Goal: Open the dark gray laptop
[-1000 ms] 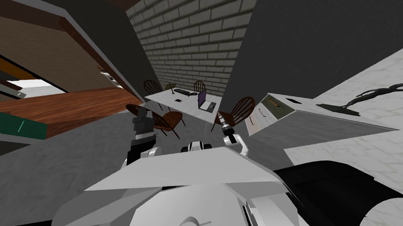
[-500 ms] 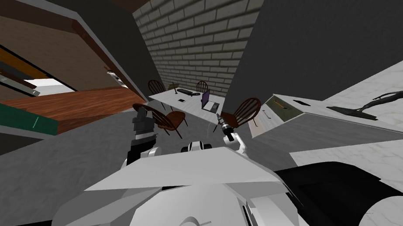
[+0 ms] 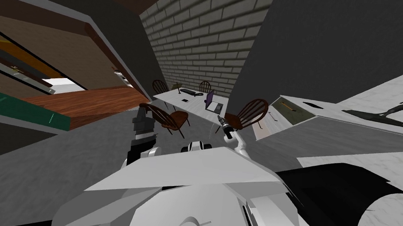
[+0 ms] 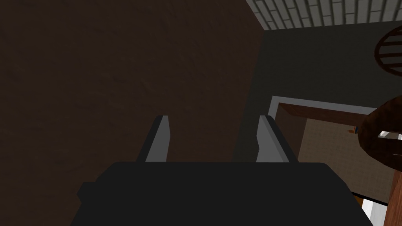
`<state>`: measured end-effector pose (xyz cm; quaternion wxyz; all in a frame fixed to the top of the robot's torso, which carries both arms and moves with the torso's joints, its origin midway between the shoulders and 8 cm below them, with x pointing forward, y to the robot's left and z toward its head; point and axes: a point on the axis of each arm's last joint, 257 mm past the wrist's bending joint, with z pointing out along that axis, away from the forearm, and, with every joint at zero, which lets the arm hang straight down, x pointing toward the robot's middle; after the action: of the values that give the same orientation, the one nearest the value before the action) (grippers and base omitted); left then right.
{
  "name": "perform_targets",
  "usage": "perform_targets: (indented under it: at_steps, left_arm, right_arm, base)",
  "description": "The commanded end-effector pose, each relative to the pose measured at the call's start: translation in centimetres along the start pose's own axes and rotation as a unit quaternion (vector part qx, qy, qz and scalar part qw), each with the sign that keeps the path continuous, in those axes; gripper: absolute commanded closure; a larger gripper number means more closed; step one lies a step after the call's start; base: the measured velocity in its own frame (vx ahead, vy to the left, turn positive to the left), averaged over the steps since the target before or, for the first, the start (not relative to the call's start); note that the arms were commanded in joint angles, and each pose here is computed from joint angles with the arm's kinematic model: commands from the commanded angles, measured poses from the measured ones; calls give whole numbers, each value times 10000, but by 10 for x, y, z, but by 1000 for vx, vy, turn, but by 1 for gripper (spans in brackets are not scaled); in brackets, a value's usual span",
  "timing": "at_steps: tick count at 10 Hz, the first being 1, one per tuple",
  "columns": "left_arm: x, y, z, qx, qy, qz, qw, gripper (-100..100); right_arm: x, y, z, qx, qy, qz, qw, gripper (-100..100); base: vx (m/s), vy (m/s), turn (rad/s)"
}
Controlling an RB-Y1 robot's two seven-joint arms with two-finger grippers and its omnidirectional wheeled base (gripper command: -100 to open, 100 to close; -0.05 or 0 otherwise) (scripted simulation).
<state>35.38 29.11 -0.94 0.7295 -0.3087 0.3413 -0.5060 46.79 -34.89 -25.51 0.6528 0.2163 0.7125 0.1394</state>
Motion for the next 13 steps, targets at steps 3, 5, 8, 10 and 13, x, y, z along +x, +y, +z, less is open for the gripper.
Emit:
perform_targets:
  at_steps: [3, 5, 8, 10, 13]
  left_arm:
    - [0, 0, 0, 0, 0, 0, 10000, 0]
    - [0, 0, 0, 0, 0, 0, 10000, 0]
    - [0, 0, 0, 0, 0, 0, 10000, 0]
    - [0, 0, 0, 0, 0, 0, 10000, 0]
    - [0, 0, 0, 0, 0, 1, 10000, 0]
  right_arm:
    - [-1, -46, 15, 659, 86, -872, 9940, -100]
    - [0, -67, 20, 944, 141, -1237, 9877, -100]
    - [1, -91, 23, 1252, 216, -1643, 9782, -100]
    - [-12, -115, 32, 1628, 203, -2173, 9622, -100]
    - [-15, -140, 32, 1986, 260, -2537, 9463, -100]
  base:
    - [35, 78, 78]
    - [24, 90, 98]
    - [43, 69, 72]
    - [55, 95, 148]
    - [30, 68, 61]
